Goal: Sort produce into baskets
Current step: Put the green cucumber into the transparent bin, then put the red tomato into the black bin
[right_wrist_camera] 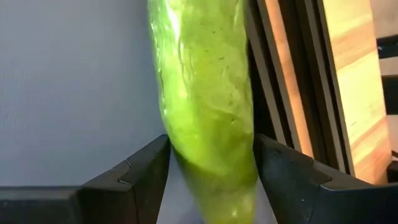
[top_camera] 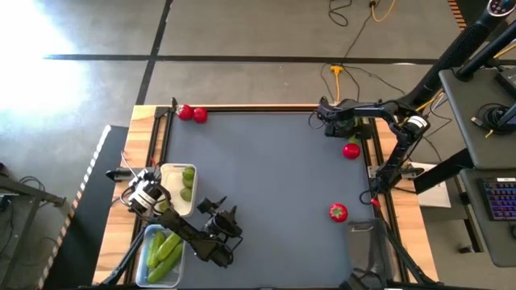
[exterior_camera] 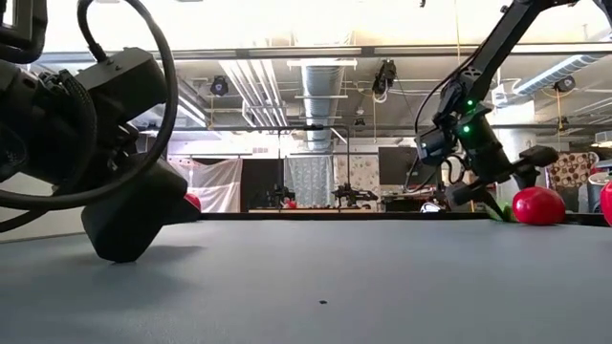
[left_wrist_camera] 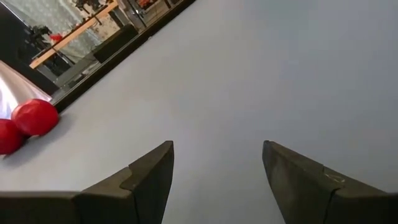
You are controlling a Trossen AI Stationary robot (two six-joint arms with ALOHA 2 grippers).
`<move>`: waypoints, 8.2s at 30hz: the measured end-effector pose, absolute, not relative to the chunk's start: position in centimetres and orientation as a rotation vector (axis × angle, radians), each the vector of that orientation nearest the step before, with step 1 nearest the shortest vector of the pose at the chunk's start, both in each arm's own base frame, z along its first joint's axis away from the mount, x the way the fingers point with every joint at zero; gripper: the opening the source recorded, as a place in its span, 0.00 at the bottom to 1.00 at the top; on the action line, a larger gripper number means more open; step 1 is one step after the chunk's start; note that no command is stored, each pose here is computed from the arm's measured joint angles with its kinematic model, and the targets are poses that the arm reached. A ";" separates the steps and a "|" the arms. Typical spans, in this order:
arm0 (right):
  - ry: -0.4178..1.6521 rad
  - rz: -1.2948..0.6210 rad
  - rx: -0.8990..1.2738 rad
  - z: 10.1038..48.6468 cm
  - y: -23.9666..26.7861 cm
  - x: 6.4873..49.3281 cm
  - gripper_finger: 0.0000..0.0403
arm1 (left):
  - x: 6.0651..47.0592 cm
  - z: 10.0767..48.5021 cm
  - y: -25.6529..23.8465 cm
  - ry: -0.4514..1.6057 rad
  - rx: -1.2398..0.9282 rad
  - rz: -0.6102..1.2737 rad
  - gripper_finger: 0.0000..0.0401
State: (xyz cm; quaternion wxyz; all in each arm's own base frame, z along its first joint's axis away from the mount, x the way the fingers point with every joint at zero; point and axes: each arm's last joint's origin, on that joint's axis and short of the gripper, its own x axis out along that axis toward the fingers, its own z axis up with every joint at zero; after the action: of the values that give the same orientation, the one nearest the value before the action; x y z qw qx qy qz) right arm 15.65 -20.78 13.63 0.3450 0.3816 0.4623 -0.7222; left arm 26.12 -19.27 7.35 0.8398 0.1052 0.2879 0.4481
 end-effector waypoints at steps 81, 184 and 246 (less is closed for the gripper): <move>0.978 -0.007 0.054 18.3 19.3 28.8 0.75 | 36.1 15.4 -20.6 0.679 0.116 0.238 0.73; 0.785 -0.261 0.084 17.6 21.1 26.7 0.65 | 10.4 26.2 -25.6 1.410 -0.528 0.552 0.70; 1.463 -0.707 0.194 23.5 14.4 24.0 0.92 | 24.1 27.3 -18.2 0.512 0.053 0.667 0.69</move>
State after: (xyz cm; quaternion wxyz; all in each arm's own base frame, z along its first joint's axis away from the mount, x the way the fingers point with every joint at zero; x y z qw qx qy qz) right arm 24.04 14.39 23.45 0.6837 0.0867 0.6525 -0.3152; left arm 24.05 -18.17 27.26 0.9125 0.0260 0.2487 0.3237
